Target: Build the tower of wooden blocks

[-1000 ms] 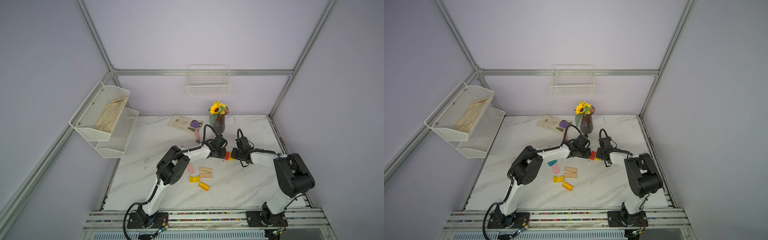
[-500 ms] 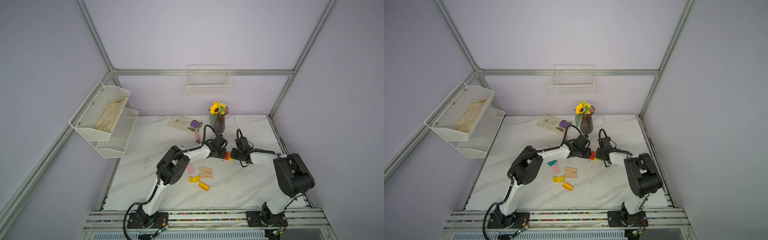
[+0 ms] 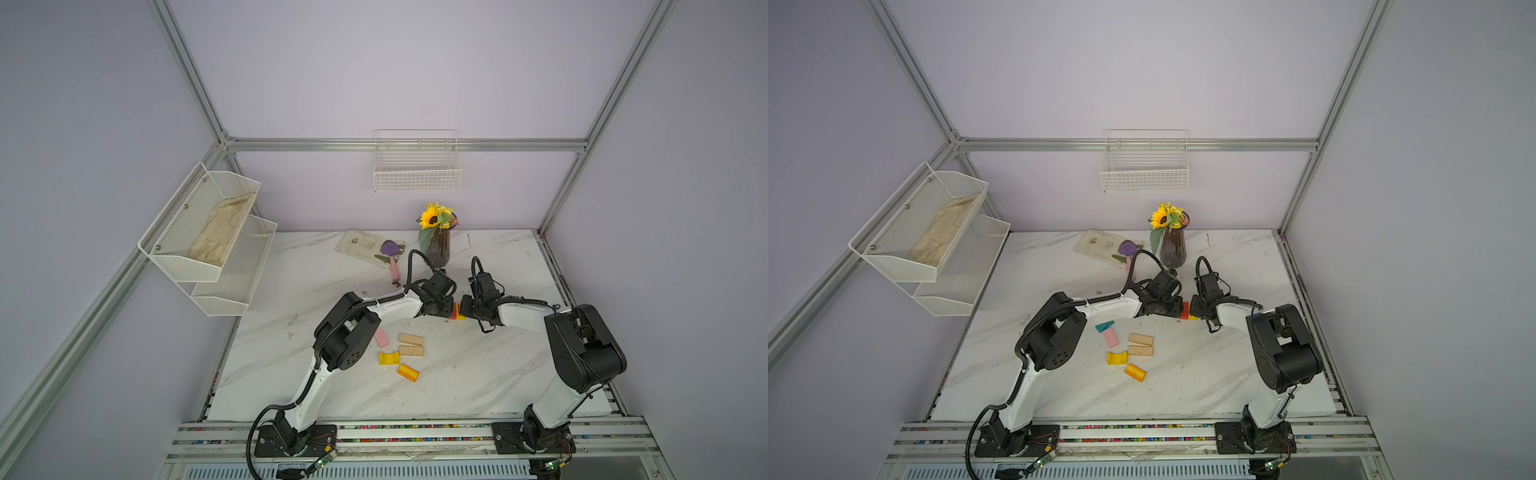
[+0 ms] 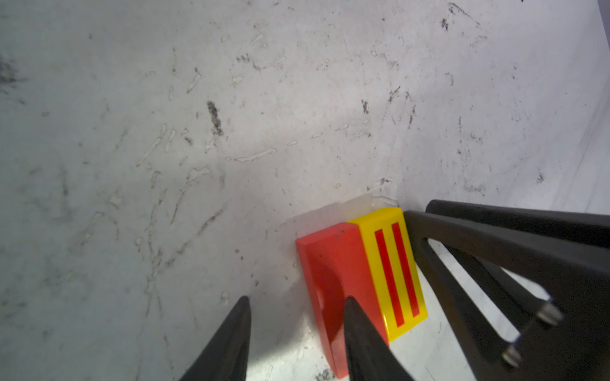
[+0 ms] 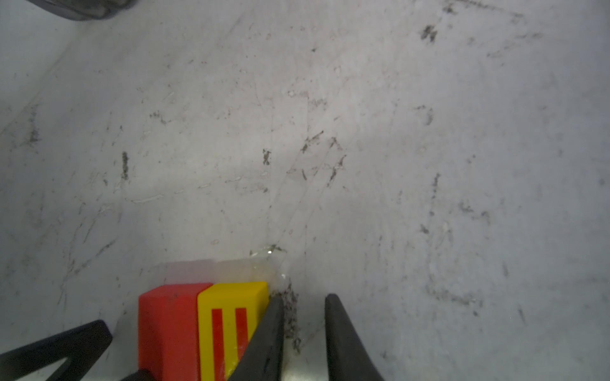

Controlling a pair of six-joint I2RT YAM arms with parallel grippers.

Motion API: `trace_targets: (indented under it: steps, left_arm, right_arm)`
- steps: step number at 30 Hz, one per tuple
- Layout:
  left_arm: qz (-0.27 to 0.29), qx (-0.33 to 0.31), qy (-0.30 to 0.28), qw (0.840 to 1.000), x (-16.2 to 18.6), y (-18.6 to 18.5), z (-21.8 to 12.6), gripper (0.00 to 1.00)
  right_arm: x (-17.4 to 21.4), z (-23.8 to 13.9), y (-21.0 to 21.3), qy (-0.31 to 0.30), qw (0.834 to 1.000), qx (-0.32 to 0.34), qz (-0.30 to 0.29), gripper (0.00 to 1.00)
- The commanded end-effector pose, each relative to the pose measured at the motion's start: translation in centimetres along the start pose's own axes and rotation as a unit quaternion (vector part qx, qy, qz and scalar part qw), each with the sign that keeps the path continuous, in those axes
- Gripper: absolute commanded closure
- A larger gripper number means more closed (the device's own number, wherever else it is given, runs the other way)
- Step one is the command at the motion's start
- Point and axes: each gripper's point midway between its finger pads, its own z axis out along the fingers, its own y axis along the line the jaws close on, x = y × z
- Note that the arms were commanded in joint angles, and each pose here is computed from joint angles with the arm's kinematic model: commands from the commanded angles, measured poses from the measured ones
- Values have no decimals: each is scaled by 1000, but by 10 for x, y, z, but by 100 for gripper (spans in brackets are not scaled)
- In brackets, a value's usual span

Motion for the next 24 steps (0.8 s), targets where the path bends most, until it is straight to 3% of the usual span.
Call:
trace_targets:
  steps: [1, 10, 14, 16, 20, 24]
  left_arm:
    - [-6, 13, -28, 999, -15, -11, -13, 54]
    - [5, 9, -56, 998, -33, -15, -40, 54]
    - [29, -3, -104, 994, -50, -12, -91, 53]
    - [40, -15, -146, 988, -58, -4, -131, 51]
    - [36, -53, -226, 972, -58, 26, -209, 37]
    - [40, -96, -306, 946, -40, 69, -274, 12]
  right_arm:
    - [15, 5, -4, 27, 1000, 12, -9, 74]
    - [11, -2, -10, 6, 1000, 19, 3, 68]
    - [10, -6, -14, -5, 1000, 24, 9, 66]
    - [8, -9, -15, -13, 1000, 25, 13, 64]
    - [6, -15, -17, -26, 999, 25, 18, 59]
    - [5, -21, -18, -40, 999, 20, 21, 54]
